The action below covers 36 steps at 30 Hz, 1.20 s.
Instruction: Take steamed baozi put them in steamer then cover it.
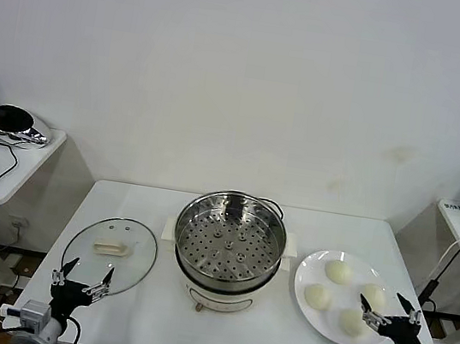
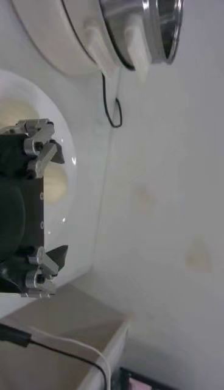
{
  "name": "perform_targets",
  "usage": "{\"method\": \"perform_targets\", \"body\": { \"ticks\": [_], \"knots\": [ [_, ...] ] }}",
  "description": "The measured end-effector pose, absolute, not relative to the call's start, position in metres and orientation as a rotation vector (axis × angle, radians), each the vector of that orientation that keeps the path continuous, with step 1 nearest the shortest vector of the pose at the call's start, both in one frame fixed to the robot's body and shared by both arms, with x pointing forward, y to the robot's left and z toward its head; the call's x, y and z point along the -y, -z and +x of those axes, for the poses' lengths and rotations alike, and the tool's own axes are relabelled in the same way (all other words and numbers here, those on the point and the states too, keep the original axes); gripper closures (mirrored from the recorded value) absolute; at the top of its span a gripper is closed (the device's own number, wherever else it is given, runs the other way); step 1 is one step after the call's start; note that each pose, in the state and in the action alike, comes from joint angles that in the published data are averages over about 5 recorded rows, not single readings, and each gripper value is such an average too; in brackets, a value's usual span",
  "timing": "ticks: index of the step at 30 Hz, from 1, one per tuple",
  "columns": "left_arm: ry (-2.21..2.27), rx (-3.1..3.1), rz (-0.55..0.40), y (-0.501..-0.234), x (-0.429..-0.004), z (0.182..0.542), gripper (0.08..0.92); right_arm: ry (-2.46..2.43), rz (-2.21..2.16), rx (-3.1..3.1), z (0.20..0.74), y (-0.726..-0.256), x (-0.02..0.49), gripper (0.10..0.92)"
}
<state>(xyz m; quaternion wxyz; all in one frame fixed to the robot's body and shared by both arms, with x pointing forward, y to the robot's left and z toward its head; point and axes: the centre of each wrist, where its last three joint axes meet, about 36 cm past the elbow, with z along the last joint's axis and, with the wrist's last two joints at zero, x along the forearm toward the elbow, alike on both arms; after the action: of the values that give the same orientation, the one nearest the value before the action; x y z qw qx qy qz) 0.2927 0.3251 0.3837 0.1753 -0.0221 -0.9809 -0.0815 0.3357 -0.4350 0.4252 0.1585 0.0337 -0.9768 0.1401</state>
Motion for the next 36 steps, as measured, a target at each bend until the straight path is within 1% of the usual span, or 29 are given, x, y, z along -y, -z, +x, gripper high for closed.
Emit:
{"method": "perform_targets", "body": {
  "ticks": [3, 10, 16, 19, 28, 36],
  "knots": [
    [0.234, 2.780, -0.066, -0.385, -0.325, 0.292, 0.177, -0.507, 0.152, 2.772, 0.349, -0.436, 0.442, 0.200],
    [0.242, 2.781, -0.076, -0.388, -0.319, 0.287, 0.177, -0.910, 0.434, 2.613, 0.407, -0.487, 0.461, 0.200],
    [0.252, 2.782, -0.077, -0.391, -0.320, 0.283, 0.177, -1.192, 0.684, 2.379, 0.463, -0.528, 0.463, 0.200],
    [0.247, 2.784, -0.079, -0.393, -0.320, 0.281, 0.177, -1.293, 0.787, 2.244, 0.491, -0.541, 0.459, 0.200],
    [0.238, 2.790, -0.082, -0.396, -0.312, 0.272, 0.177, -1.472, 1.008, 1.875, 0.571, -0.551, 0.435, 0.200],
    [0.243, 2.788, -0.062, -0.396, -0.314, 0.266, 0.177, -1.528, 1.120, 1.606, 0.619, -0.535, 0.410, 0.200]
  ]
}}
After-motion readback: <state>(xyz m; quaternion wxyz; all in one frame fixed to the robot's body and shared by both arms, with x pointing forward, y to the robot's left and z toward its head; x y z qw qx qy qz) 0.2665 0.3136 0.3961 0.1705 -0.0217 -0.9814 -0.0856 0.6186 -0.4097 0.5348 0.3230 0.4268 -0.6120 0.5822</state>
